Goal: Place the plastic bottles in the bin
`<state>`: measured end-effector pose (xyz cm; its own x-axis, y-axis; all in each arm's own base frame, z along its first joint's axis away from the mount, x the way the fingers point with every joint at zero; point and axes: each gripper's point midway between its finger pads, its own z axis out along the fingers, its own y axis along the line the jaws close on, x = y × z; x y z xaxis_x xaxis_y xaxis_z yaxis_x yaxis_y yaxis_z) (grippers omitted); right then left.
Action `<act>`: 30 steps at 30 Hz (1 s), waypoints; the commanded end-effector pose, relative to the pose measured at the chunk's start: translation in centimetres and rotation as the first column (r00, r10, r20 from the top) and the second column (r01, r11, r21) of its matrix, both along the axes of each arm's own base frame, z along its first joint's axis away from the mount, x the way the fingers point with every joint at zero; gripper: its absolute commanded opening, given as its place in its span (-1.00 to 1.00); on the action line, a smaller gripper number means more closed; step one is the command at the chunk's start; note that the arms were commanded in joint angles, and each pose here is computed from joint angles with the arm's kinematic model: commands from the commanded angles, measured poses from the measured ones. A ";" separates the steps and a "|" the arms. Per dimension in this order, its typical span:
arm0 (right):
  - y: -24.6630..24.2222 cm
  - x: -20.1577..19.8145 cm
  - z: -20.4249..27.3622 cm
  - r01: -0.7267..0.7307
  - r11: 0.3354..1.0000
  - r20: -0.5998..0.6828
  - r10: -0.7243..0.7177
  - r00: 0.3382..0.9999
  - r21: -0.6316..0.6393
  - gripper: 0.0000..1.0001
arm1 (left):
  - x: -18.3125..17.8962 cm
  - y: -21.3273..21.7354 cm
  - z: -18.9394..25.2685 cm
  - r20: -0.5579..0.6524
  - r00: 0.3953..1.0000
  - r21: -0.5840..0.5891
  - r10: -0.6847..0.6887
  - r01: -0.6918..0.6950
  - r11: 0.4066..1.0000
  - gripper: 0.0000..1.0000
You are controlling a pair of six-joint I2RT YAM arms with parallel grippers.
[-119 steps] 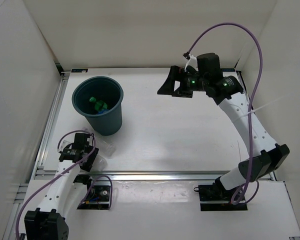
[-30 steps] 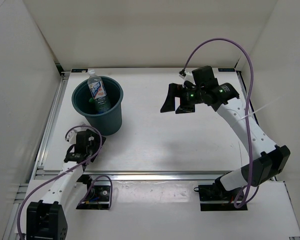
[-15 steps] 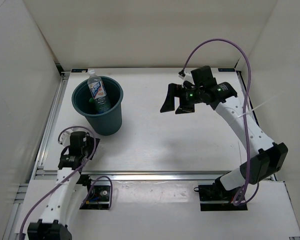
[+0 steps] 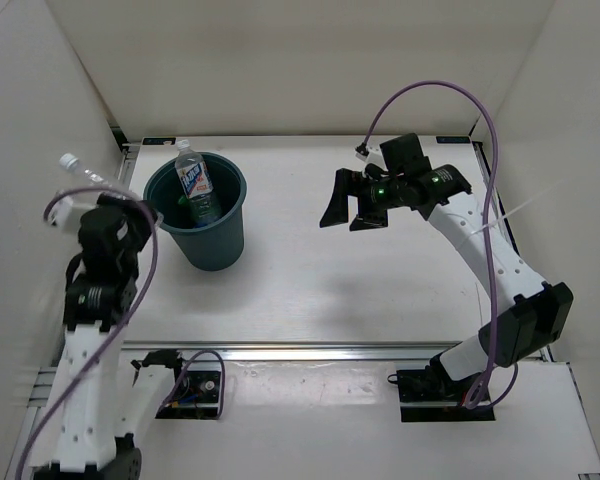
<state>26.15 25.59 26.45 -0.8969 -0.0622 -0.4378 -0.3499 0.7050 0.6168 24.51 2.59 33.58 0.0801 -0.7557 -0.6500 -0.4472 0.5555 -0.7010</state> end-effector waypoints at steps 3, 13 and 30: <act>0.4 0.4 0.6 -0.012 1.000 0.020 0.012 1.000 0.029 1.00 | 7.9 -0.8 -2.4 -0.162 0.979 0.199 -0.125 0.156 0.967 0.17; -0.8 0.1 1.2 0.054 0.998 0.032 -0.054 0.998 0.015 1.00 | 9.5 -4.6 -0.5 -0.200 0.945 0.340 -0.260 0.316 0.886 1.00; -7.4 2.7 3.5 0.297 0.955 0.122 -0.293 0.948 -0.010 1.00 | -6.1 2.7 -7.2 -0.325 0.941 0.327 0.092 0.020 0.945 1.00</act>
<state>28.61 19.51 28.72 -0.8478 0.1506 -0.5084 -0.2002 0.7969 0.5699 20.93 2.94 30.90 -0.0642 -0.5365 -0.8415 -0.4792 0.7562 -0.4455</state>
